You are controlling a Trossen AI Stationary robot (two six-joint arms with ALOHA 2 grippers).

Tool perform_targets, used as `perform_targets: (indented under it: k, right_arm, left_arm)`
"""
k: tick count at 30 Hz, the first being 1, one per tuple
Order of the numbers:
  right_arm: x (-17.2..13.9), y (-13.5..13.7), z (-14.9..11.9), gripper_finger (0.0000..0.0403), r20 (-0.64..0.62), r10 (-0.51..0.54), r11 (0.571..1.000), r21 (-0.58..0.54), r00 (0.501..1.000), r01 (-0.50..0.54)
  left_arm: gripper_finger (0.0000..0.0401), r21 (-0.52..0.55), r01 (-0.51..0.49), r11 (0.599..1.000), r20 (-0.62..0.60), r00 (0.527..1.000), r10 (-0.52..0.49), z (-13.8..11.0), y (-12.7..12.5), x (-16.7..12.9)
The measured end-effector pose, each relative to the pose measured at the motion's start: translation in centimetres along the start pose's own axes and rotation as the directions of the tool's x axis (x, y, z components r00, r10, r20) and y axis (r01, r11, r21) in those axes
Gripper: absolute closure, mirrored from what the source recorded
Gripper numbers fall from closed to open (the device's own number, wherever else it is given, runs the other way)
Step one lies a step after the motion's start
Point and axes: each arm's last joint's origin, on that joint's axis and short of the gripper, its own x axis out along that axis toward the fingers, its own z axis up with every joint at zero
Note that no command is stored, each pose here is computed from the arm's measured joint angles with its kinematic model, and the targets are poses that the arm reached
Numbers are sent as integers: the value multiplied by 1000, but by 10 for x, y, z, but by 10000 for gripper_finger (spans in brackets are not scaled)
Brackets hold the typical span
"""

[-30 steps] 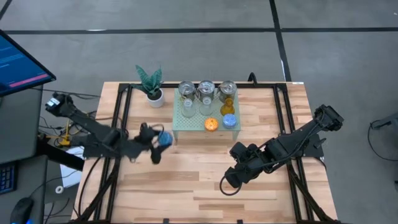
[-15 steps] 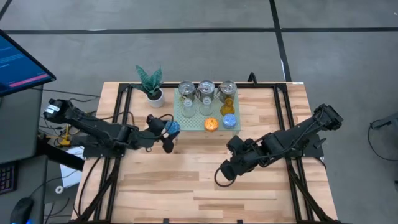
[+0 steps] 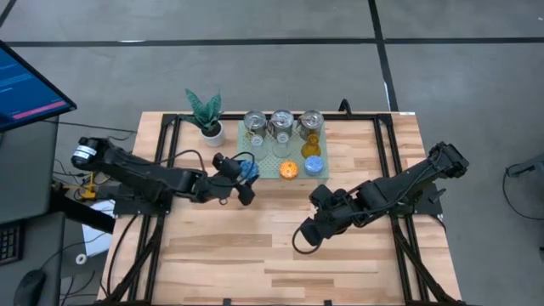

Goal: Pick & Place candle stick holders
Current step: Put the blue scented candle on the shelf

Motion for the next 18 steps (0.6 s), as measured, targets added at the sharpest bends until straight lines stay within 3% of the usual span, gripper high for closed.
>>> perform_targets:
  k: [18]
  right_arm:
    - [0,0,0,49,-2,0,1000,-20,1000,0]
  left_arm:
    - [93,16,-45,999,-23,999,45,-2,-6,18]
